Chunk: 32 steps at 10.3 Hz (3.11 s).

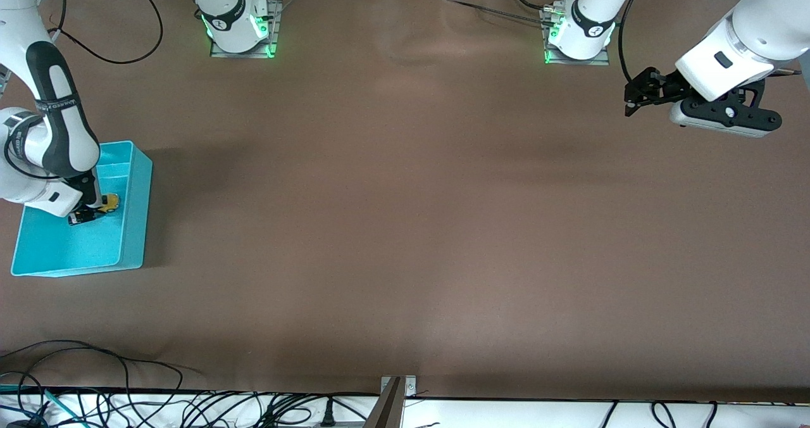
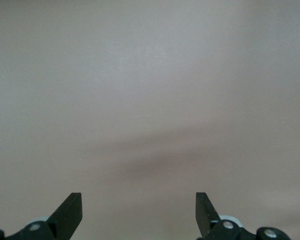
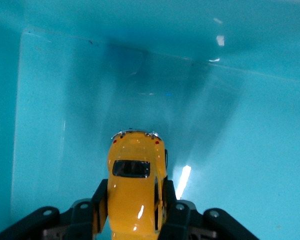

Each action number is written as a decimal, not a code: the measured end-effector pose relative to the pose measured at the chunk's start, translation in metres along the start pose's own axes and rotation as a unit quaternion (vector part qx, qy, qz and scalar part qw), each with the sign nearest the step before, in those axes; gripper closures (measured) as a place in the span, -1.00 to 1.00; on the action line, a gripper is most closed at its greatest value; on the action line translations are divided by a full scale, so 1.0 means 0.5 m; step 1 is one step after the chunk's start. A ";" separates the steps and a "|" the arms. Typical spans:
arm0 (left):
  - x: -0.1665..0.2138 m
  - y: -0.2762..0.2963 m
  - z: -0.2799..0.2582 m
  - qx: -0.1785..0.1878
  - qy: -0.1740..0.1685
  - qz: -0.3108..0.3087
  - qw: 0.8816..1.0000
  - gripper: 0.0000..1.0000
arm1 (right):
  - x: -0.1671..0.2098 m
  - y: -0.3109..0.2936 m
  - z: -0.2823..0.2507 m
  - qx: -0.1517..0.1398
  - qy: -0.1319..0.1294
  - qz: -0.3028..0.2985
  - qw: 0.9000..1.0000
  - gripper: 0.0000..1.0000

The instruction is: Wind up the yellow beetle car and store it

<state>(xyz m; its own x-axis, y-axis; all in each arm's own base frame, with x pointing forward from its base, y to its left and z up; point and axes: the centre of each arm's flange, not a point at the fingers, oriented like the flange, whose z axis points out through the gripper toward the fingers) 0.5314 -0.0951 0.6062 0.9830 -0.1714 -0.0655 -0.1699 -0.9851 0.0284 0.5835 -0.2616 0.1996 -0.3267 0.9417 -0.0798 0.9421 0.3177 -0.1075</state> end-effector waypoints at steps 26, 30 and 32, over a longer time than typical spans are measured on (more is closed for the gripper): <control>-0.007 0.027 0.004 0.001 -0.014 0.012 1.000 -1.00 | 0.243 0.060 -0.548 0.099 0.063 0.510 0.852 -1.00; -0.007 0.027 0.004 0.001 -0.014 0.012 1.000 -1.00 | 0.331 0.091 -0.596 0.092 0.056 0.600 0.793 -1.00; -0.007 0.027 0.004 0.001 -0.014 0.012 1.000 -1.00 | 0.369 0.100 -0.624 0.087 0.060 0.643 0.758 -1.00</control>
<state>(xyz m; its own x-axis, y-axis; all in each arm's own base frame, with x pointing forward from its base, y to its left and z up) 0.5254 -0.1079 0.6048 0.9763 -0.1959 -0.0924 -0.1942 -0.9806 0.0275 0.5943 -0.0375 0.4889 0.8736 0.4660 -0.1400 0.4469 -0.8822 -0.1481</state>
